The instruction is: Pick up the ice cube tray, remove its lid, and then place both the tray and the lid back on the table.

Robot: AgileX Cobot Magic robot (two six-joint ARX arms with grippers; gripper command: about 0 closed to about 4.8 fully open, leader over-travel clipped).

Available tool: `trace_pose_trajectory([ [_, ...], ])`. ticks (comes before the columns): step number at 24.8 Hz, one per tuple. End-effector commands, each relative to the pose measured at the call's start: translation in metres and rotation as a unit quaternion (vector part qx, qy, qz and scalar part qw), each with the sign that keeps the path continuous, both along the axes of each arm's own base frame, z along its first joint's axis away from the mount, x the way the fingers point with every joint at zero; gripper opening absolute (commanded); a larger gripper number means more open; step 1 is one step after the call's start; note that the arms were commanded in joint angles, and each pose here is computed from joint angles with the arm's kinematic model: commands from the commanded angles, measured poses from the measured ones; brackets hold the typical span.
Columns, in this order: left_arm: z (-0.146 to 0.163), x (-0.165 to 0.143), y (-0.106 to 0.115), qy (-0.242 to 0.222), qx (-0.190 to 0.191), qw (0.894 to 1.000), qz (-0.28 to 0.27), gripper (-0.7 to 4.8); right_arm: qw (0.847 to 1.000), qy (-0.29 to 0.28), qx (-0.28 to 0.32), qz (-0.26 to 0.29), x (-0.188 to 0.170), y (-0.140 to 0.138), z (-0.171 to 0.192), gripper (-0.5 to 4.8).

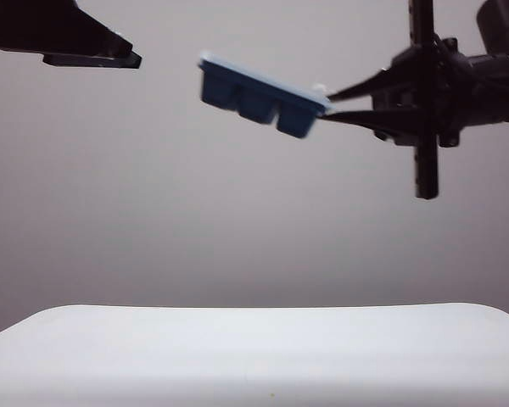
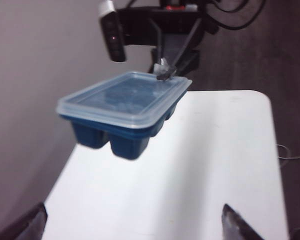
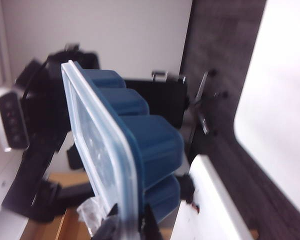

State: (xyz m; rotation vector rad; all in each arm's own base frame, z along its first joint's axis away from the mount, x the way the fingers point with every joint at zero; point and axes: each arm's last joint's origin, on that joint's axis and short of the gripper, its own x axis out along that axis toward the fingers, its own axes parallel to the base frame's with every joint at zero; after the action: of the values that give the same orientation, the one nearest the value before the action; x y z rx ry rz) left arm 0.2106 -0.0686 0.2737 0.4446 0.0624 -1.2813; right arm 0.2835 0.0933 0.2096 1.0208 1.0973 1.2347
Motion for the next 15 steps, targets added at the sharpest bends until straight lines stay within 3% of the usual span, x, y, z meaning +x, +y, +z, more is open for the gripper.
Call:
trace_pose_trajectory([
  [1,0.001,-0.003,-0.007,-0.003,0.001,1.000,-0.019,4.79,1.000,-0.008,0.006,0.030,-0.005,0.011,0.004,-0.09],
  [9,-0.001,-0.004,-0.011,0.002,0.016,1.000,-0.003,4.79,0.997,-0.009,0.005,0.081,-0.017,0.041,0.004,-0.09],
  [15,-0.001,-0.007,-0.012,0.026,-0.012,0.999,-0.045,4.79,0.997,-0.011,0.004,0.082,-0.019,0.047,0.005,-0.09],
])
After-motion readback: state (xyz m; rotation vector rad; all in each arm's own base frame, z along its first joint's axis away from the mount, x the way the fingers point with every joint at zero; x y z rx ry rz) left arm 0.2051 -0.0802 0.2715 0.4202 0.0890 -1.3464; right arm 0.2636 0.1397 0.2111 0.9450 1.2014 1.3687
